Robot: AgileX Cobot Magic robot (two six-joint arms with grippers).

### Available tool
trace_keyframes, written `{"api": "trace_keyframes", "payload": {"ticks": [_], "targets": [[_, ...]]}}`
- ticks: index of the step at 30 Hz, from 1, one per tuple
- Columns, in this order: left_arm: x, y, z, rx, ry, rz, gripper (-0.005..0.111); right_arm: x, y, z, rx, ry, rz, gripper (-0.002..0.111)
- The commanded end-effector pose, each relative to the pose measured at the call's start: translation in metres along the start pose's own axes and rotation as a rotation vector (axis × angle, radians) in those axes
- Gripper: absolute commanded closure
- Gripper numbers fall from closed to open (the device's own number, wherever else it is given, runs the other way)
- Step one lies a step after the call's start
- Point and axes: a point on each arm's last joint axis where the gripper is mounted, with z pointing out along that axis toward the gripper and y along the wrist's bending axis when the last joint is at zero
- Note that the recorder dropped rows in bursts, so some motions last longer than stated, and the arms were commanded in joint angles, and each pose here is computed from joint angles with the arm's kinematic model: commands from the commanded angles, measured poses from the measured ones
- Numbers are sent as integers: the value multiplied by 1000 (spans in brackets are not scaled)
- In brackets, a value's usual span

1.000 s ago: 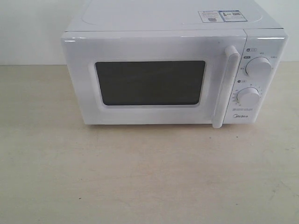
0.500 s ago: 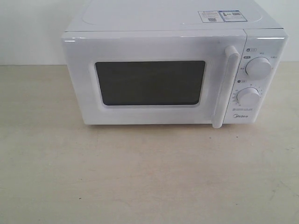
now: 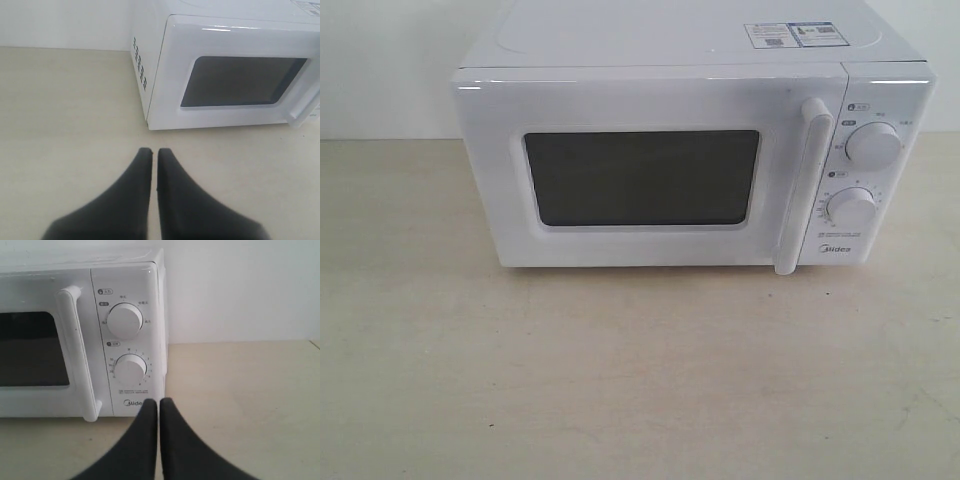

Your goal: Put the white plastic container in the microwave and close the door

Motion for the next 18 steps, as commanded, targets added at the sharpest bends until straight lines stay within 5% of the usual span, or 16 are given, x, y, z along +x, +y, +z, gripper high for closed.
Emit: {"api": "trace_keyframes", "payload": {"ticks": [1,18], "targets": [[0,0,-1,-3,-11,-4,102,5,0,0,0,34,-69,108],[0,0,-1,-3,-11,-4,102,18,-1,-2,0,181,-61,108]]}}
